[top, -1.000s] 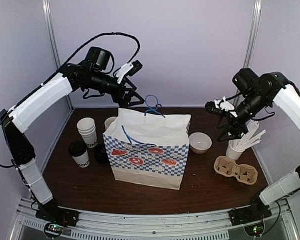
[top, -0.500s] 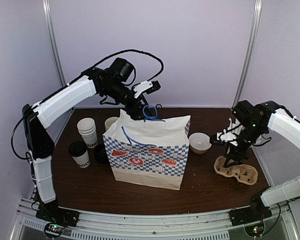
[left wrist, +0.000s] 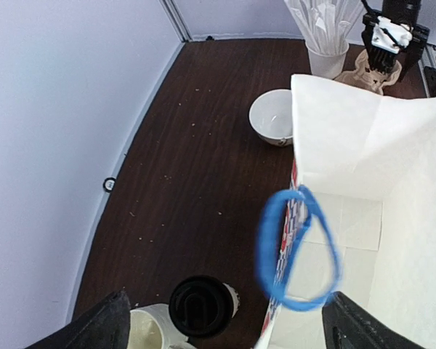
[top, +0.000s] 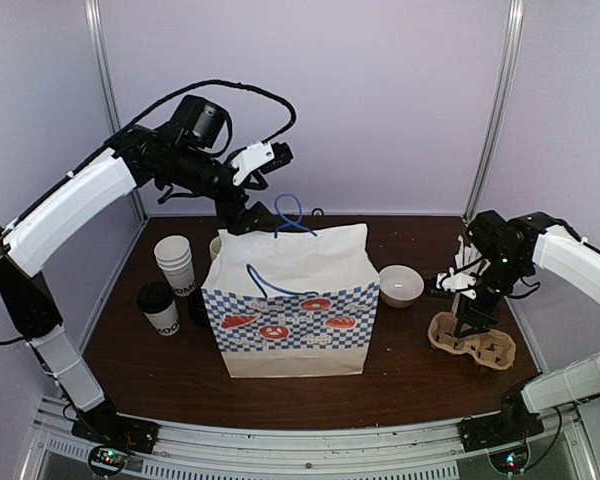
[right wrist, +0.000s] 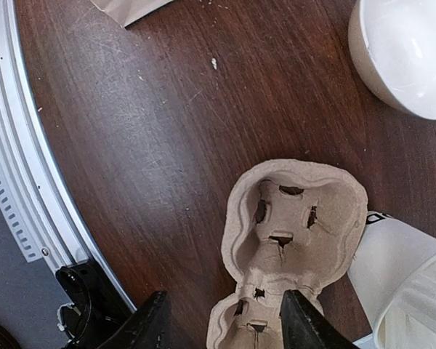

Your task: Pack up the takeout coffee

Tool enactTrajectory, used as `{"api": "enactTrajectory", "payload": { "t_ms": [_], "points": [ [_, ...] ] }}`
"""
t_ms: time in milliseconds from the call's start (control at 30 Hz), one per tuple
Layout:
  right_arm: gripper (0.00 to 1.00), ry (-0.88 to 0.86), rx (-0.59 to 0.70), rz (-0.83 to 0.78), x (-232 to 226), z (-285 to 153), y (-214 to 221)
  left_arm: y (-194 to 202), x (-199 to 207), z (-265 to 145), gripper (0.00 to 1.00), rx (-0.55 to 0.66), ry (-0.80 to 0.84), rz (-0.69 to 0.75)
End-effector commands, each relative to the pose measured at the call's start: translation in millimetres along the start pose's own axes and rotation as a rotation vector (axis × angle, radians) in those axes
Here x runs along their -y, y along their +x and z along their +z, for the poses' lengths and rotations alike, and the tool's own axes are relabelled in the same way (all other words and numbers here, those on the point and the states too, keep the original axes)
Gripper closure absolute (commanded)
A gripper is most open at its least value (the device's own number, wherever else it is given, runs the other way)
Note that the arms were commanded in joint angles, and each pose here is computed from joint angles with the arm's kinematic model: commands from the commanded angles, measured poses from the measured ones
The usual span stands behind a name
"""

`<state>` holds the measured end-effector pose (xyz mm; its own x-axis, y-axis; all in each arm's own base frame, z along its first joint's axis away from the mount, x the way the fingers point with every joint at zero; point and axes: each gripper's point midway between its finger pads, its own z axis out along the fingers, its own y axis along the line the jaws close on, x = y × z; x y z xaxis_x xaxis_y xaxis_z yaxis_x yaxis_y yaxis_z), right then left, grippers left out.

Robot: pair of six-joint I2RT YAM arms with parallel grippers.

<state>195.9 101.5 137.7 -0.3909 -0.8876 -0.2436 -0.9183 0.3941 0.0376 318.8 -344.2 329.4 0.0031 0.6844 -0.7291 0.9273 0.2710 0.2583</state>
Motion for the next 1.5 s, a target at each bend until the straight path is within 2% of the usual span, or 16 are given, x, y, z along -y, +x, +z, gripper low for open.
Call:
{"api": "enactTrajectory", "payload": {
  "t_ms": [0,133,233,367,567,733,900,1000,1267,1300,1367,1467],
  "points": [
    [0.45,0.028,-0.025,0.040,4.6,1.8,11.8,7.5,4.4,-17.9,0.03,-0.010,-0.027,0.093],
    [0.45,0.022,-0.001,0.053,6.4,3.7,5.9,-1.4,21.5,-14.3,0.03,0.041,0.082,0.083],
    [0.45,-0.001,0.000,0.059,4.9,3.4,3.6,-2.8,9.8,-2.2,0.04,0.013,0.057,0.042],
    [0.45,0.006,-0.019,0.061,1.3,2.7,10.7,-2.2,21.5,12.7,0.08,0.015,0.154,0.012],
    [0.49,0.070,-0.061,0.120,12.7,6.0,26.4,3.4,31.4,28.7,0.26,-0.004,0.232,-0.047],
    [0.53,0.099,-0.094,0.167,22.8,14.5,38.4,-1.7,32.2,21.3,0.41,-0.006,0.238,-0.072],
    [0.54,0.120,-0.104,0.241,33.5,21.3,55.3,7.8,38.4,17.3,0.49,-0.033,0.248,-0.082],
    [0.54,0.122,-0.105,0.258,34.2,19.7,60.6,17.0,39.2,21.3,0.63,-0.066,0.245,-0.090],
    [0.48,0.153,-0.161,0.247,34.6,28.6,79.6,16.9,41.0,20.6,0.69,-0.065,0.253,-0.105],
    [0.47,0.165,-0.163,0.241,35.9,30.6,81.0,15.8,41.5,19.9,0.72,-0.060,0.256,-0.104],
    [0.47,0.183,-0.165,0.233,39.3,34.6,82.8,13.4,42.5,18.3,0.84,-0.050,0.263,-0.102],
    [0.47,0.181,-0.172,0.219,41.1,43.1,84.9,13.5,44.2,18.7,0.87,-0.050,0.270,-0.102]
  ]
}}
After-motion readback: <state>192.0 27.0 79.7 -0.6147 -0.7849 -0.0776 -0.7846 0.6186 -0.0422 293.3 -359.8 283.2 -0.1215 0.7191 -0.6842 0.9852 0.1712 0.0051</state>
